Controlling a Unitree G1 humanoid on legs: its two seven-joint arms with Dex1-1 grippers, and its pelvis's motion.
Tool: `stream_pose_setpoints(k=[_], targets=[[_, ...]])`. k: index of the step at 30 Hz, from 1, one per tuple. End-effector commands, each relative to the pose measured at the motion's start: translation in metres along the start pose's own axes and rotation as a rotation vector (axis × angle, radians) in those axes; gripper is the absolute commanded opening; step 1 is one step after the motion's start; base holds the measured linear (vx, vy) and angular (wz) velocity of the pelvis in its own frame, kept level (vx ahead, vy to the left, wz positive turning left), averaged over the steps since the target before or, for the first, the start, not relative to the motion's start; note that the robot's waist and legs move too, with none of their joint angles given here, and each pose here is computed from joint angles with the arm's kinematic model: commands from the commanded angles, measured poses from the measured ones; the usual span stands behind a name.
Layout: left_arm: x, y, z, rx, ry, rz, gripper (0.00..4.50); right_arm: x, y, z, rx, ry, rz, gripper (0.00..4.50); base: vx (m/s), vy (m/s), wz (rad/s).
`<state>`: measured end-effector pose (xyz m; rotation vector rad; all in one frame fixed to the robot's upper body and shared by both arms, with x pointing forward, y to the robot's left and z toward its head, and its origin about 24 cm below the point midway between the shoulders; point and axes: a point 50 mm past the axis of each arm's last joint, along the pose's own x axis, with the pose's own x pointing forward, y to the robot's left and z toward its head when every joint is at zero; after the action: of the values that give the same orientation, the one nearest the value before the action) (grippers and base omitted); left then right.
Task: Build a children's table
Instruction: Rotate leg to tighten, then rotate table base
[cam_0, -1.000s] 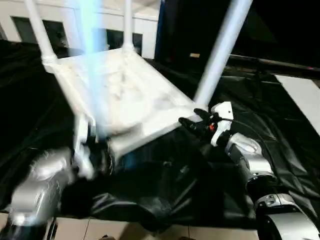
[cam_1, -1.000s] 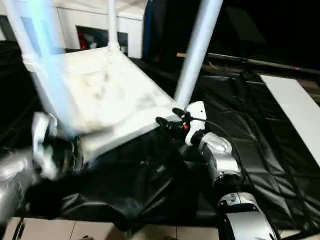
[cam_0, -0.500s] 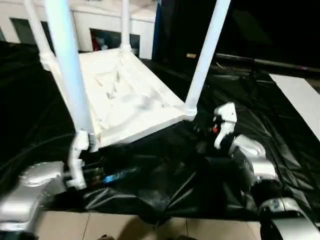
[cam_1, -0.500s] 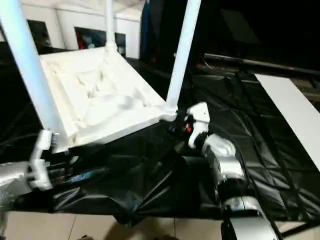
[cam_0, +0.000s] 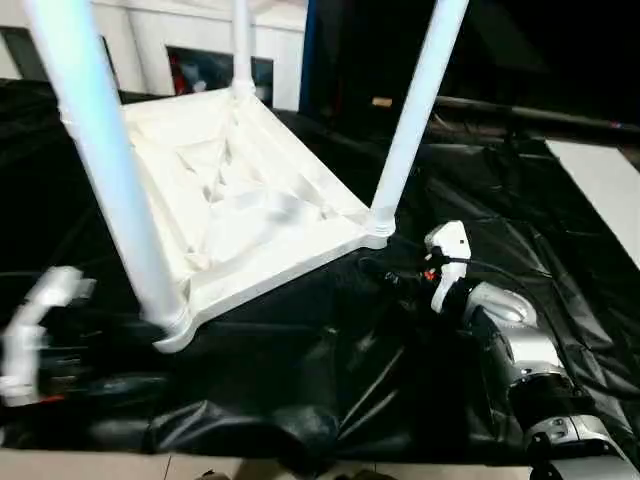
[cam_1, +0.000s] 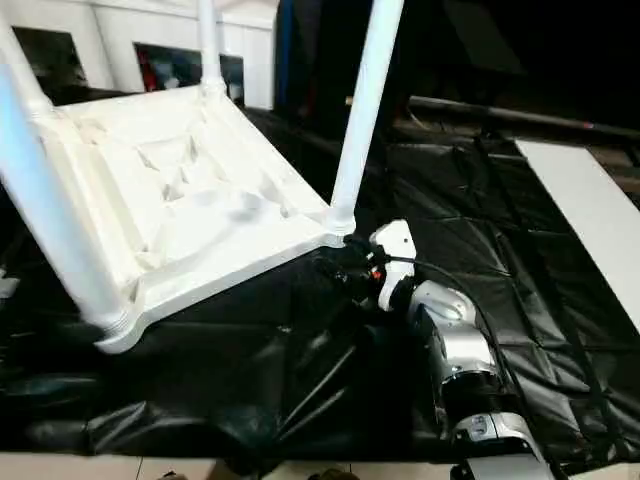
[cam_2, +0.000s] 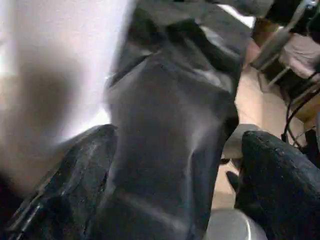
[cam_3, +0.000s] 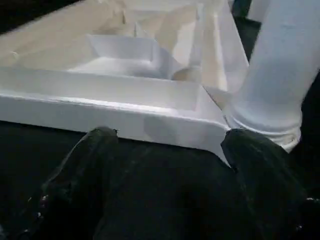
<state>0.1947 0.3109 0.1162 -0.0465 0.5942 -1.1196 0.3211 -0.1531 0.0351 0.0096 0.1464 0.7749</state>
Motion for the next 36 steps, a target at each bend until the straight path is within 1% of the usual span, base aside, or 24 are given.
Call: stream_pose_setpoints(k=[1, 3, 5, 7, 8, 9, 10, 11, 12, 14, 18, 21, 22, 24, 25, 26, 27, 28, 29, 30, 32, 35, 36], targets=[[-0.012, -0.001, 0.004, 0.001, 0.000, 0.035, 4.44, -0.006, -0.004, -0.004, -0.002, 0.030, -0.033, 3.76, 0.000, 0.000, 0.00], [-0.021, 0.000, 0.006, 0.001, -0.009, 0.074, 4.44, -0.008, -0.006, -0.005, 0.000, 0.032, -0.047, 3.76, 0.000, 0.000, 0.00], [-0.033, 0.003, 0.011, 0.030, -0.058, 0.140, 4.44, -0.009, -0.006, -0.006, 0.005, 0.031, -0.058, 3.76, 0.000, 0.000, 0.00], [-0.040, 0.008, 0.020, 0.083, -0.153, 0.198, 4.44, -0.009, -0.006, -0.006, 0.015, 0.031, -0.066, 3.76, 0.000, 0.000, 0.00], [-0.042, 0.013, 0.026, 0.117, -0.222, 0.230, 4.44, -0.009, -0.005, -0.007, 0.024, 0.030, -0.066, 3.76, 0.000, 0.000, 0.00], [-0.040, 0.018, 0.032, 0.146, -0.285, 0.252, 4.44, -0.008, -0.003, -0.009, 0.033, 0.032, -0.065, 3.76, 0.000, 0.000, 0.00], [-0.038, 0.020, 0.035, 0.162, -0.322, 0.263, 4.44, -0.007, -0.001, -0.010, 0.038, 0.034, -0.063, 3.76, 0.000, 0.000, 0.00], [-0.025, 0.024, 0.039, 0.173, -0.380, 0.239, 4.44, -0.004, 0.003, -0.014, 0.038, 0.054, -0.060, 3.76, 0.000, 0.000, 0.00], [-0.019, 0.025, 0.039, 0.166, -0.386, 0.217, 4.44, -0.002, 0.004, -0.016, 0.038, 0.066, -0.065, 3.76, 0.000, 0.000, 0.00], [-0.016, 0.025, 0.039, 0.161, -0.388, 0.202, 4.44, -0.001, 0.004, -0.017, 0.039, 0.073, -0.069, 3.76, 0.000, 0.000, 0.00], [0.014, 0.025, 0.046, 0.144, -0.406, 0.061, 4.44, 0.004, 0.000, -0.024, 0.023, 0.127, -0.162, 3.76, 0.000, 0.000, 0.00], [0.033, 0.025, 0.049, 0.149, -0.398, -0.008, 4.44, 0.008, 0.002, -0.024, 0.008, 0.128, -0.187, 3.76, 0.000, 0.000, 0.00], [0.046, 0.026, 0.050, 0.152, -0.399, -0.045, 4.44, 0.012, 0.004, -0.024, 0.008, 0.126, -0.189, 3.76, 0.000, 0.000, 0.00], [0.053, 0.025, 0.052, 0.154, -0.405, -0.061, 4.44, 0.014, 0.005, -0.024, 0.011, 0.123, -0.190, 3.76, 0.000, 0.000, 0.00], [0.063, 0.024, 0.055, 0.158, -0.410, -0.092, 4.44, 0.017, 0.007, -0.023, 0.011, 0.120, -0.191, 3.76, 0.000, 0.000, 0.00], [0.066, 0.023, 0.056, 0.160, -0.411, -0.102, 4.44, 0.018, 0.008, -0.023, 0.012, 0.118, -0.191, 3.76, 0.000, 0.000, 0.00], [0.072, 0.021, 0.058, 0.159, -0.409, -0.133, 4.44, 0.020, 0.009, -0.022, 0.014, 0.117, -0.191, 3.76, 0.000, 0.000, 0.00], [0.083, 0.014, 0.062, 0.166, -0.403, -0.194, 4.44, 0.024, 0.011, -0.022, 0.011, 0.118, -0.186, 3.76, 0.000, 0.000, 0.00], [0.087, 0.010, 0.064, 0.170, -0.401, -0.221, 4.44, 0.026, 0.013, -0.022, 0.009, 0.118, -0.181, 3.76, 0.000, 0.000, 0.00], [0.096, 0.004, 0.069, 0.180, -0.405, -0.272, 4.44, 0.029, 0.015, -0.021, 0.006, 0.119, -0.170, 3.76, 0.000, 0.000, 0.00], [0.102, -0.001, 0.073, 0.189, -0.408, -0.305, 4.44, 0.031, 0.016, -0.020, 0.003, 0.119, -0.164, 3.76, 0.000, 0.000, 0.00], [0.127, -0.016, 0.087, 0.234, -0.399, -0.425, 4.44, 0.040, 0.021, -0.017, -0.013, 0.117, -0.137, 3.76, 0.000, 0.000, 0.00], [0.129, -0.017, 0.088, 0.237, -0.398, -0.433, 4.44, 0.041, 0.021, -0.017, -0.014, 0.116, -0.135, 3.76, 0.000, 0.000, 0.00]])
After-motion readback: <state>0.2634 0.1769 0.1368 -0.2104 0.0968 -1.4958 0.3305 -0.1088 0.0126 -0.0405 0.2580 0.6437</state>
